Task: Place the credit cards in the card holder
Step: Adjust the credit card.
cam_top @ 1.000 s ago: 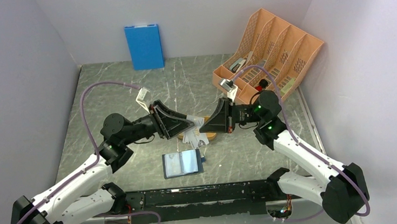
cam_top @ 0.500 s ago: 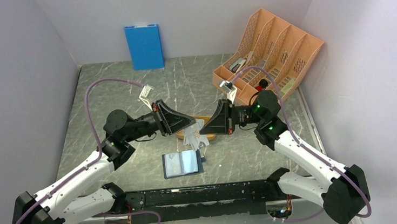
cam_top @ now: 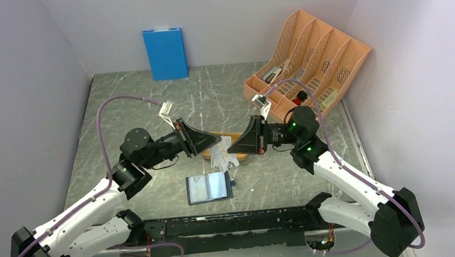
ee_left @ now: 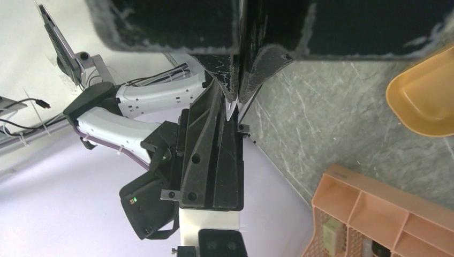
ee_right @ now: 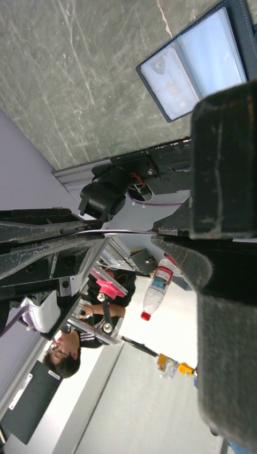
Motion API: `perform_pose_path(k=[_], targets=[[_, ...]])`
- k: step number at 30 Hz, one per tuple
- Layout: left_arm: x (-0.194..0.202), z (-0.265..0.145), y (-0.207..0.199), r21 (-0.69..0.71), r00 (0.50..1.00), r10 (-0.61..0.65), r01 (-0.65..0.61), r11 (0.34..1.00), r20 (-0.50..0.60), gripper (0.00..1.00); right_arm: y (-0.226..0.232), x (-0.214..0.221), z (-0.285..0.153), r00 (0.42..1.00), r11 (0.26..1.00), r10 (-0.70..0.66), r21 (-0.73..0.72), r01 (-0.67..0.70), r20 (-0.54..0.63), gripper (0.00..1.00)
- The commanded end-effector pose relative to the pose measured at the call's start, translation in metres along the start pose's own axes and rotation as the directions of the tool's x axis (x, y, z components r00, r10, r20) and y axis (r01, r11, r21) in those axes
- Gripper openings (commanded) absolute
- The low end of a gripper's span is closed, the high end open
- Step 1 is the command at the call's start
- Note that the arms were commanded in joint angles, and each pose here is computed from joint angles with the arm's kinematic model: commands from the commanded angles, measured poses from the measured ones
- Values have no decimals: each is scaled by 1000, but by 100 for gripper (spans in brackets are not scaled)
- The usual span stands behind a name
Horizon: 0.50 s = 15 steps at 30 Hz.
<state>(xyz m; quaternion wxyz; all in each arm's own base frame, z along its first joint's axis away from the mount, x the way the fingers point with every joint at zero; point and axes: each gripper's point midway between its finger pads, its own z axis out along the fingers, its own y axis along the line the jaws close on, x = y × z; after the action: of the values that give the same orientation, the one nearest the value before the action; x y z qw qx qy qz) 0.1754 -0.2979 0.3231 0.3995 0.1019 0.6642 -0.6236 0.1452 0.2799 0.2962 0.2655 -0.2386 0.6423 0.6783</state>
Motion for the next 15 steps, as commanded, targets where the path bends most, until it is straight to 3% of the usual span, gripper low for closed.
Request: perform_pose_path(k=[1,9,15], targets=[[-35,-1,19,-124,986,34,-14,992,161,5,6,10,-4,999,1000,-2,-28,1,-41,0],[-42,3,21,-115,979,13,11,993,205,5,2,9,-3,1000,1000,13,-1,-13,-21,0],[-35,0,41,-188,979,-13,52,981,205,5,-16,3,1,993,992,113,54,-114,34,0]])
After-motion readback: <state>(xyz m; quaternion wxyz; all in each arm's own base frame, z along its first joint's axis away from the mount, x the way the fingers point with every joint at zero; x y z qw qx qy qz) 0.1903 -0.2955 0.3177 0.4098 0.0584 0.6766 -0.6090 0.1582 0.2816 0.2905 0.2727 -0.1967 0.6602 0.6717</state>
